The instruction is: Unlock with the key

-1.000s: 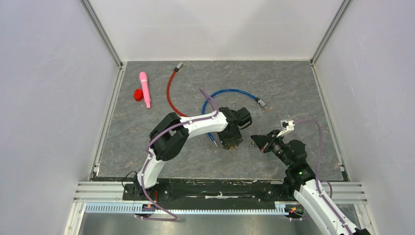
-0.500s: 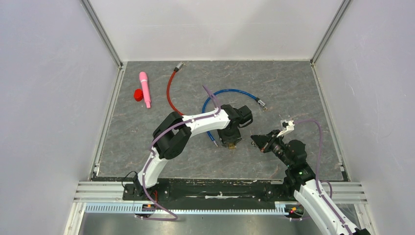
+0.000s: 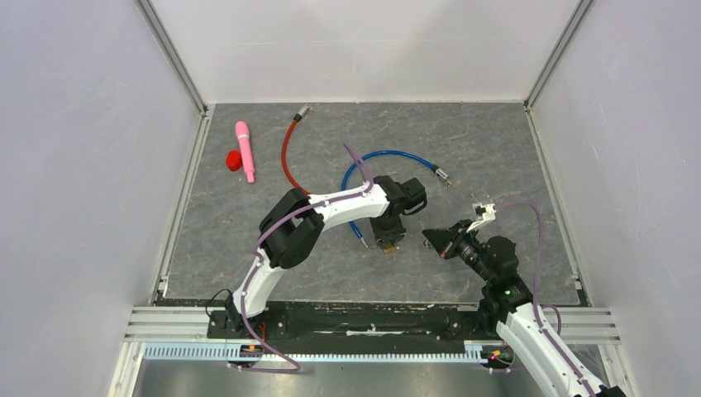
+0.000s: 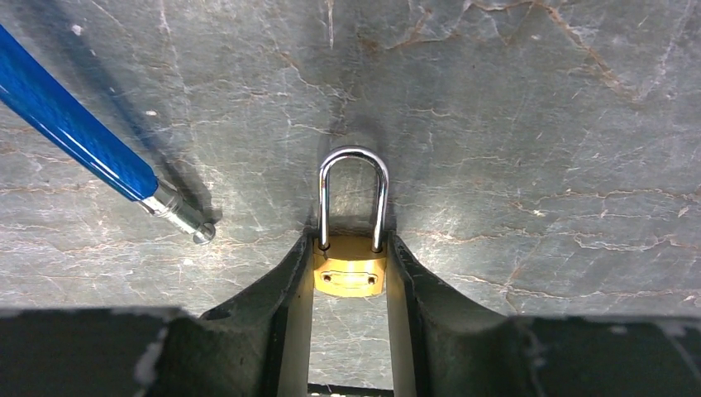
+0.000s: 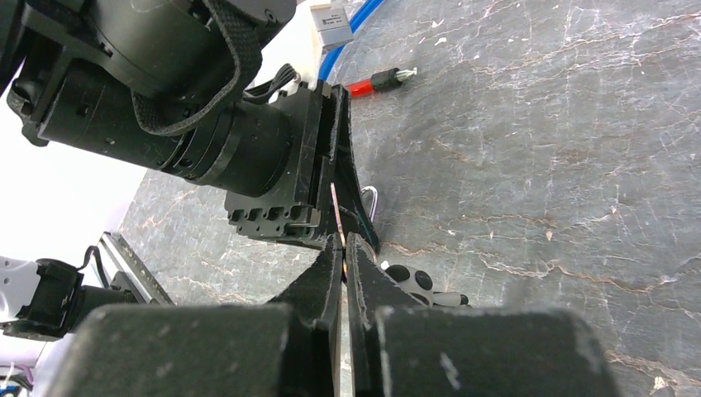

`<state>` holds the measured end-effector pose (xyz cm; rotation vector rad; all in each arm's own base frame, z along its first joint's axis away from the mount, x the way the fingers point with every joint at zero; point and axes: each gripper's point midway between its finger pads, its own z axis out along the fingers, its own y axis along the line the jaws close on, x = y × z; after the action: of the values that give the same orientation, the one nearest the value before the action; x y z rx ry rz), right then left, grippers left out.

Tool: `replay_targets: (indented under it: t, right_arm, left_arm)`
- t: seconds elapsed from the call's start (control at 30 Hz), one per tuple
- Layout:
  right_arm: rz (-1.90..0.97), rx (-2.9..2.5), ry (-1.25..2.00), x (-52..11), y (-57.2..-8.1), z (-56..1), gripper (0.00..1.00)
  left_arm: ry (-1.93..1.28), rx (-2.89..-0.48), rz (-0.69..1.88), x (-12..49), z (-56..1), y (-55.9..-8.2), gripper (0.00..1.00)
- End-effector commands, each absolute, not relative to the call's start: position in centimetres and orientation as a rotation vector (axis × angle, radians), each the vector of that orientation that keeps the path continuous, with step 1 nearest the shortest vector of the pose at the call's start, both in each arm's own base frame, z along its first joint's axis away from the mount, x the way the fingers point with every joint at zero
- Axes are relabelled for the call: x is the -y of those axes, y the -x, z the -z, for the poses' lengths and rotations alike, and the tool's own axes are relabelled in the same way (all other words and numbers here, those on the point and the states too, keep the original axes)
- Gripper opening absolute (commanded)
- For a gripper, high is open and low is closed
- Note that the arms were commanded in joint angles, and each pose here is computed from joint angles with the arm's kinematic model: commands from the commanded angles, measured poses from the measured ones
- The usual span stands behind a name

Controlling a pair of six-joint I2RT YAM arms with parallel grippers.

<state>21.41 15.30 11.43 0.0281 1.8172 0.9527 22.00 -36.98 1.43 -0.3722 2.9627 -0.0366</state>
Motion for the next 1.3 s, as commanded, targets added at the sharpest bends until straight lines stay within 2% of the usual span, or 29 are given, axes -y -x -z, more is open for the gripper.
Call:
replay_targets:
  t: [0.0,0.17,0.67,1.27]
  right_arm:
    - [-0.986,-1.740,0.064,-16.2,-21.3,-14.1,0.00]
    - [-1.023,-1.730,0.112,-16.8,-20.9,-14.9,0.00]
    - [-1.263,-1.725,0.215,-21.0,-18.7,-16.3,0.00]
    - [-1.341,-1.743,0.185,-23.9,-19.8,-17.4,0.00]
  left_arm:
    - [0.406,-2.909,0.039,36.1,-1.9,-23.6,0.21]
    - [0.489,-2.834,0.206,35.9,-5.7,-24.8,0.03]
    - [0.703,-2.623,0.598,35.2,-15.6,-25.7,0.02]
    - [0.707,-2.573,0.786,36.4,-17.3,-24.7,0.02]
